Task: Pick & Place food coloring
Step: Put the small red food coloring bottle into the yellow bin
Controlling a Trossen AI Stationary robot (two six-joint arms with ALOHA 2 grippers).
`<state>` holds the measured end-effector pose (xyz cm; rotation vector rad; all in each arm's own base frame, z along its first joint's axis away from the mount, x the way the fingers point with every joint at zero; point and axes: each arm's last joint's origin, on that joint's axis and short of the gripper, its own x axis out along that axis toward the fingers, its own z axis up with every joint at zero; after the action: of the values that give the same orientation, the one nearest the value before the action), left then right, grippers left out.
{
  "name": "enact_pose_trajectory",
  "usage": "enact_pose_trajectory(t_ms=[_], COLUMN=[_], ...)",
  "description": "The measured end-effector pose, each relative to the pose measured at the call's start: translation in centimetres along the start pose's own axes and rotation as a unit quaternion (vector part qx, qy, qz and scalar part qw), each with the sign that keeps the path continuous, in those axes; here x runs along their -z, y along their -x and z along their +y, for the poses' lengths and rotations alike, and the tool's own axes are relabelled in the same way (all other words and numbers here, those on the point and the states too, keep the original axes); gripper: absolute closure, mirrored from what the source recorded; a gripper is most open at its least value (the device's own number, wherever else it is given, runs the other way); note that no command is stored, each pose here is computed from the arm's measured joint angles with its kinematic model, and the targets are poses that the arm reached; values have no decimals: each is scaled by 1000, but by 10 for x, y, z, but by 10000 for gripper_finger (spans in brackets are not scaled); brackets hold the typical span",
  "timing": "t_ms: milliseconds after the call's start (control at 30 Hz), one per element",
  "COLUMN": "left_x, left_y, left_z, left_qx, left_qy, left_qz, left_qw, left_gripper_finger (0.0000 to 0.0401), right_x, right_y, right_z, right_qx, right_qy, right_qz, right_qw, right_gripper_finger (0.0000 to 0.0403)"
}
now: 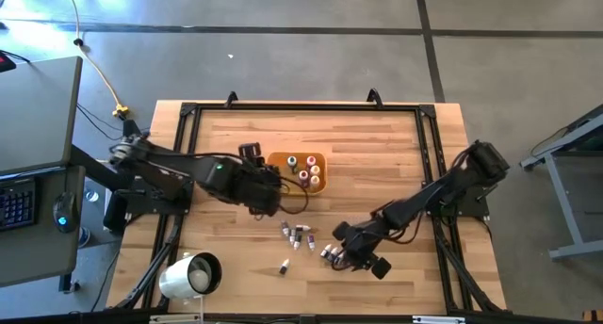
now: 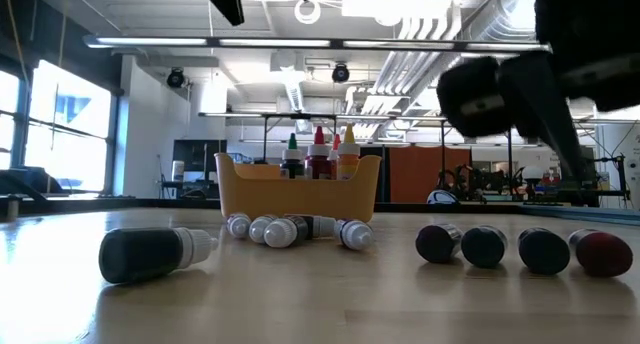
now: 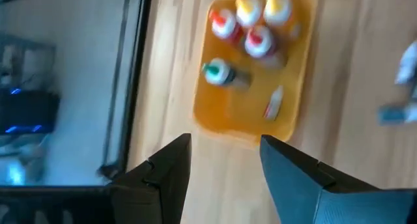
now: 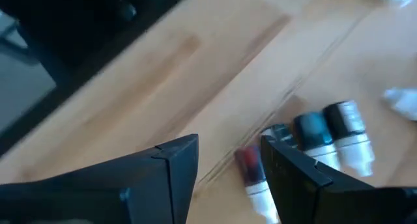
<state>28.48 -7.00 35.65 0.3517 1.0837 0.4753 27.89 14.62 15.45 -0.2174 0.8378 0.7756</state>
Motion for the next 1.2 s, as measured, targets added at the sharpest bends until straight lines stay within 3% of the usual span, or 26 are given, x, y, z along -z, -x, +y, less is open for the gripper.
enact_pose_trajectory(t_ms=[167, 267, 400, 567, 900, 1033, 1200], left_x=[23, 36, 49, 63, 75, 75, 75], left_y=[-4, -20, -43, -68, -80, -80, -80], left_z=[-12, -26, -47, -65, -71, -71, -71], left_qx=[39, 90, 161, 186, 187, 187, 188], left_qy=[40, 43, 25, 33, 58, 57, 58], left_qz=[-83, -134, -225, -303, -312, -311, -312], left_qw=[995, 986, 961, 934, 930, 930, 930], left_gripper_finger=[222, 222, 222, 222, 222, 222, 222], right_x=[10, 14, 16, 19, -5, -3, 5], right_y=[-18, -23, -25, -22, 16, 33, 26], right_z=[-3, -6, -12, -15, -8, -6, -14], right_qx=[-4, -4, 8, 27, 63, 129, 137], right_qy=[14, 20, 25, 30, -14, -24, -37], right_qz=[25, 31, 33, 49, -12, 21, 50], right_qw=[1000, 999, 999, 998, 998, 991, 989], right_gripper_finger=[242, 242, 242, 242, 242, 242, 242])
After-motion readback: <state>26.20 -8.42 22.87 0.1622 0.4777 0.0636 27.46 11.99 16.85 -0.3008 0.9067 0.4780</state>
